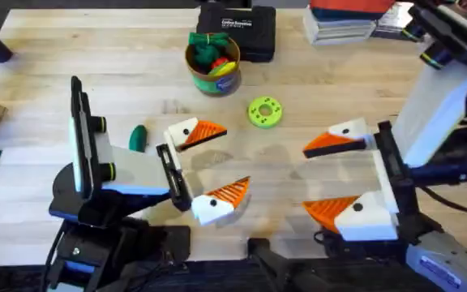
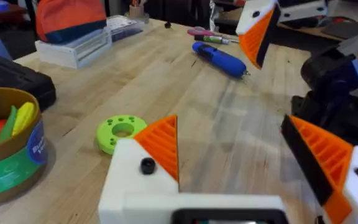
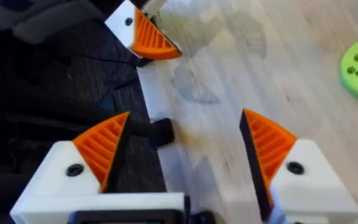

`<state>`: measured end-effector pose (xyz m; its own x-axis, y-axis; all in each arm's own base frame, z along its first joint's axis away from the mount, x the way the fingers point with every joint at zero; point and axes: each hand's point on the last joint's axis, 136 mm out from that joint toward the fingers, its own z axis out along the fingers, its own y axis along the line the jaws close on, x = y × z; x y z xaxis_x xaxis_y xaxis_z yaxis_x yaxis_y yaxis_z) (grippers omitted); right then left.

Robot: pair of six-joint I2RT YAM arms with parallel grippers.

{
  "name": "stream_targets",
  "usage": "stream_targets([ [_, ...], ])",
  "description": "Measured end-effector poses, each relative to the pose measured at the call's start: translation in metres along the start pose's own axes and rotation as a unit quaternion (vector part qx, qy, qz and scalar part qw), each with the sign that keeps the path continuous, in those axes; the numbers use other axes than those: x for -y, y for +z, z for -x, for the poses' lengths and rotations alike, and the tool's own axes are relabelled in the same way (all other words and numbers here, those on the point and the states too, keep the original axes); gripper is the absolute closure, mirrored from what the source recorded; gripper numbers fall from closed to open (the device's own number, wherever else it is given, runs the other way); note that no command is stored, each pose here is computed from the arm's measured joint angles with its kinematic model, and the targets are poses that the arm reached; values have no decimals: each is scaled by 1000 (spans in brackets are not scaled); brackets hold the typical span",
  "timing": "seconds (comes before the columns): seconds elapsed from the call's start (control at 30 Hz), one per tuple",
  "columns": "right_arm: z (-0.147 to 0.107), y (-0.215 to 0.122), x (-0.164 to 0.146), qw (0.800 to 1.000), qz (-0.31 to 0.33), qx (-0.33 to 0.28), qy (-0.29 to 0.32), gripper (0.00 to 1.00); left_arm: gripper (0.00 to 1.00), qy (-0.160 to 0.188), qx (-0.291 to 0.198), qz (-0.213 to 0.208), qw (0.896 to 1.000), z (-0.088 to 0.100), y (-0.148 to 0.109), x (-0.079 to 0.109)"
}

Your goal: Pick up the gripper from the table and insert it into the empty holder that is missing its gripper. Then pick up a screw, insert it into the mounting hole, and use the screwdriver to tighten it. Finally, clean up the table by picking up the vegetable and placing it into the bucket.

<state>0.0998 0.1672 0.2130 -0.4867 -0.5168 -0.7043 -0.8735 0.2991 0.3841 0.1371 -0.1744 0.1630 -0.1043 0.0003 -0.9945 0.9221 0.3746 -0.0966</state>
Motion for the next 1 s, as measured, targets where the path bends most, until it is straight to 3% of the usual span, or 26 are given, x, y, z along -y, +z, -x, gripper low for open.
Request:
stream_targets([
  [0.03, 1, 0, 0, 1000, 0, 3, -13, 8, 50, -1, 0, 0, 1000, 0, 0, 0],
  [0.23, 9, 0, 3, 998, -2, 18, -56, 8, 948, 1, 0, 0, 1000, 0, 0, 0],
  [0.27, 11, 0, 4, 998, -4, 20, -61, 8, 985, 2, 0, 0, 1000, 0, 0, 0],
  [0.5, 18, -1, 17, 996, -37, 26, -80, 8, 993, 2, 0, 0, 1000, 0, 0, 0],
  [0.7, 20, -9, 92, 985, -170, 9, 29, 7, 993, 2, 0, 0, 1000, 0, 0, 0],
  [0.87, -13, -34, 173, 937, -289, -23, 193, 7, 993, 2, 0, 0, 1000, 0, 0, 0],
  [1.0, -52, -78, 219, 862, -391, -57, 318, 7, 993, 2, 0, 0, 1000, 0, 0, 0],
])
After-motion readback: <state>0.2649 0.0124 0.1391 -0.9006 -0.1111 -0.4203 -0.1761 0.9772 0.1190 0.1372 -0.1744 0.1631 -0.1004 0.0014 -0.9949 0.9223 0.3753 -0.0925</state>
